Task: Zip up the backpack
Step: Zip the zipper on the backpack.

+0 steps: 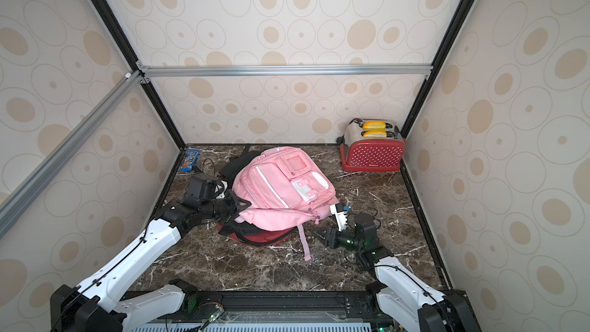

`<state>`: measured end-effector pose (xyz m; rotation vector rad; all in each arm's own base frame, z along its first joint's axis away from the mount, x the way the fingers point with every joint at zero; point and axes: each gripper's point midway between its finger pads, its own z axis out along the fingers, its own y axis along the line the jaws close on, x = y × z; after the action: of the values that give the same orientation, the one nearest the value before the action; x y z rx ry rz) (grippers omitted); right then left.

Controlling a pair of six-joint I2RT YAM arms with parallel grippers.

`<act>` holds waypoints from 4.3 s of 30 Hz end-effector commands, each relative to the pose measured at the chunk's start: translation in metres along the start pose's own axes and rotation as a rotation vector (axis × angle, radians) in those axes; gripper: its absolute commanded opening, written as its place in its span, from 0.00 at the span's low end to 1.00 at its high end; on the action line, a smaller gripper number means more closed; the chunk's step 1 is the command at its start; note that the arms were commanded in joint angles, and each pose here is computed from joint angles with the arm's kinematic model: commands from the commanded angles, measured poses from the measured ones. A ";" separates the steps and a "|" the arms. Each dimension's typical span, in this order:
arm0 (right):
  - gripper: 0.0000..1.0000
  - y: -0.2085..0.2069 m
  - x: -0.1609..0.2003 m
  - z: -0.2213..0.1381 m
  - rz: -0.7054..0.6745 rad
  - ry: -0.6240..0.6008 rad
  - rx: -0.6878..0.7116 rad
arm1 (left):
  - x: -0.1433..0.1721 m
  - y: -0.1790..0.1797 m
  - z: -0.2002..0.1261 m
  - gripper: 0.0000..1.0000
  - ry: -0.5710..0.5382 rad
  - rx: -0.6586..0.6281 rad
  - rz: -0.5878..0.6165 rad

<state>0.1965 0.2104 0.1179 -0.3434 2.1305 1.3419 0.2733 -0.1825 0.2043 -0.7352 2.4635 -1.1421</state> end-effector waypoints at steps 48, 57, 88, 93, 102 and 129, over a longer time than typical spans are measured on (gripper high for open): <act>0.30 -0.002 -0.045 0.011 0.046 -0.162 -0.111 | -0.012 -0.087 -0.040 0.00 -0.054 0.283 0.037; 0.29 0.001 -0.047 0.004 0.016 -0.163 -0.068 | -0.013 -0.089 -0.040 0.00 -0.056 0.286 0.037; 0.38 -0.024 -0.045 0.025 0.036 -0.209 -0.084 | -0.013 -0.091 -0.041 0.00 -0.054 0.288 0.034; 0.35 -0.019 -0.041 0.029 0.043 -0.203 -0.136 | -0.013 -0.091 -0.041 0.00 -0.053 0.288 0.035; 0.36 -0.002 -0.040 0.027 0.004 -0.190 -0.164 | -0.013 -0.091 -0.041 0.00 -0.053 0.288 0.035; 0.05 -0.007 -0.029 0.024 -0.038 -0.016 -0.006 | -0.012 -0.086 -0.040 0.00 -0.058 0.272 0.046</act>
<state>0.2369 0.2248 0.1293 -0.3082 2.0038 1.3727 0.2796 -0.1941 0.2402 -0.7457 2.3815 -1.2892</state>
